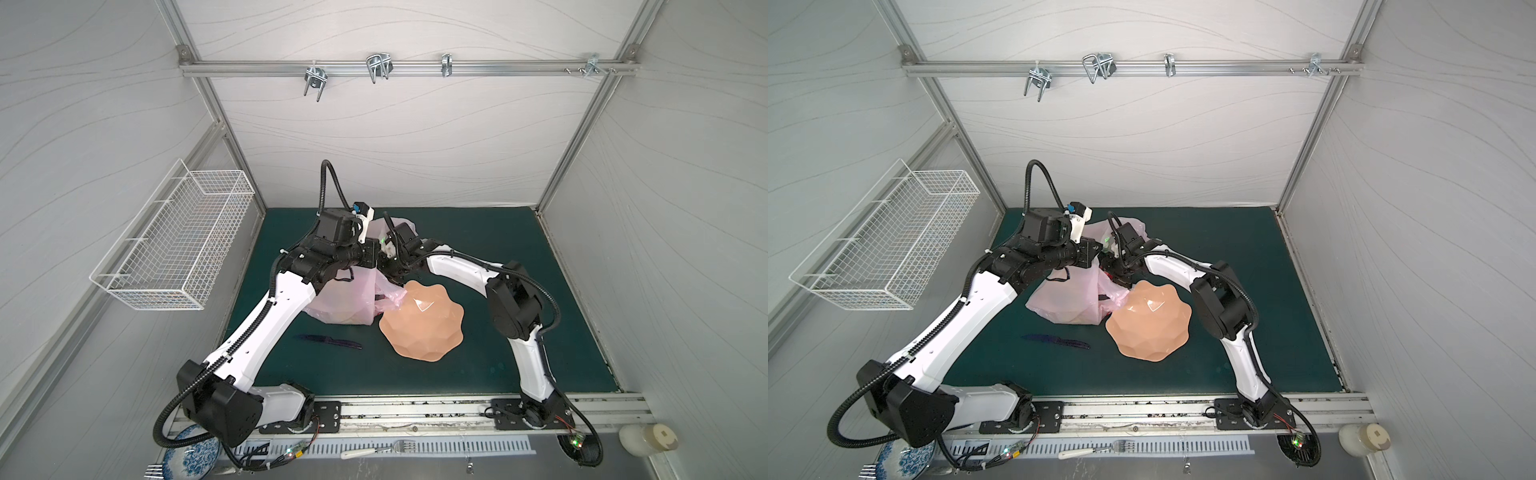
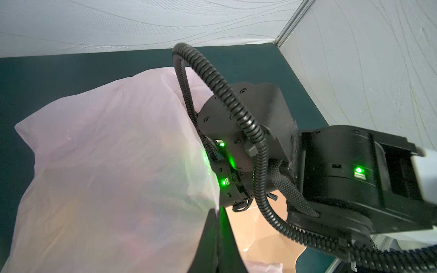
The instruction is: Place the fruits into the plastic bag
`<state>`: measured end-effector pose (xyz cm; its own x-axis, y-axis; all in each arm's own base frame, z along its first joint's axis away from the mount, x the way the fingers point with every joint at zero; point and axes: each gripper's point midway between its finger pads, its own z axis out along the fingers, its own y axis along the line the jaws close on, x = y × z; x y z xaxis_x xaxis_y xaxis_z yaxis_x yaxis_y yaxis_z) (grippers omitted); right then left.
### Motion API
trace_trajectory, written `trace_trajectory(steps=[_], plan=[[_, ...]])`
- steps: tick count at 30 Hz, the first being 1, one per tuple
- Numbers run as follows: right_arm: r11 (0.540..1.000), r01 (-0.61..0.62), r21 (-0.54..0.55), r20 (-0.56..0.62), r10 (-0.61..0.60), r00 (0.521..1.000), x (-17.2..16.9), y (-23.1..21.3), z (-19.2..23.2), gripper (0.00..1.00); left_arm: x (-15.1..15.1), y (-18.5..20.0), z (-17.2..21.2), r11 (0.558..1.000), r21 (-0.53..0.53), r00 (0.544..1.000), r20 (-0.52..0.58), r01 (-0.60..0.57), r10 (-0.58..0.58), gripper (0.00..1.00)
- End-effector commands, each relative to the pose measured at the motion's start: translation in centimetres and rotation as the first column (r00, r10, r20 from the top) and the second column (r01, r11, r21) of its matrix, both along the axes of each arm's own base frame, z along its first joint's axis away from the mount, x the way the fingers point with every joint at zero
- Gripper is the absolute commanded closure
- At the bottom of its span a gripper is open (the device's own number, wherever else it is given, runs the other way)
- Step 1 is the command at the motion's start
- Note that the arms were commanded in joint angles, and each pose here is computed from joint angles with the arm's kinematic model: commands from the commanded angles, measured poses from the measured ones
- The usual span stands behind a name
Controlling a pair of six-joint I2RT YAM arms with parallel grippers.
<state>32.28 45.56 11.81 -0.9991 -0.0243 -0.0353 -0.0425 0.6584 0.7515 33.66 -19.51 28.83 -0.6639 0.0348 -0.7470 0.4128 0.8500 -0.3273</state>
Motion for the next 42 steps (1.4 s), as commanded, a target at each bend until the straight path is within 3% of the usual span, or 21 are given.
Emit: trace_trajectory(steps=[1,8,14,19,26,29,33,38,42], plan=[[0.999,-0.014,0.051,0.033,0.012,0.999,-0.1,0.2,2.5,0.01,0.2,0.1,1.7,1.0,-0.023,0.999,0.054,-0.003,0.005,1.0],[0.987,-0.057,0.153,0.071,0.046,0.996,-0.8,0.3,6.5,0.01,0.2,0.7,1.9,1.0,-0.007,0.998,0.062,-0.02,0.021,1.0],[0.978,-0.049,0.201,0.074,0.034,0.997,-1.5,-2.1,8.8,0.01,0.4,1.7,1.5,0.999,0.007,0.997,0.054,-0.049,0.048,1.0],[0.975,-0.043,0.217,0.062,0.03,0.998,-2.2,-4.1,9.8,0.01,0.5,2.0,1.6,0.999,0.01,0.997,0.055,-0.053,0.052,1.0],[0.987,-0.038,0.155,0.098,0.023,0.995,-3.5,-8.5,10.6,0.01,0.4,2.2,1.7,0.999,0.007,0.997,0.054,-0.048,0.048,1.0],[0.994,-0.049,0.097,0.157,0.034,0.987,-3.8,-10.8,10.9,0.01,0.3,2.2,1.7,0.999,0.014,0.998,0.055,-0.042,0.041,1.0],[0.996,-0.036,-0.084,0.297,0.06,0.953,-3.3,-15.2,10.5,0.01,0.1,2.2,1.9,0.999,0.016,0.998,0.061,-0.033,0.032,1.0],[0.952,0.014,-0.307,0.492,0.146,0.859,-1.0,-19.8,10.6,0.01,-0.1,2.1,2.0,1.0,0.013,0.998,0.06,-0.023,0.022,1.0],[0.902,-0.01,-0.431,0.59,0.29,0.753,1.2,-20.6,9.6,0.01,-0.1,2.0,2.2,1.0,0.007,0.998,0.061,-0.016,0.015,1.0]])
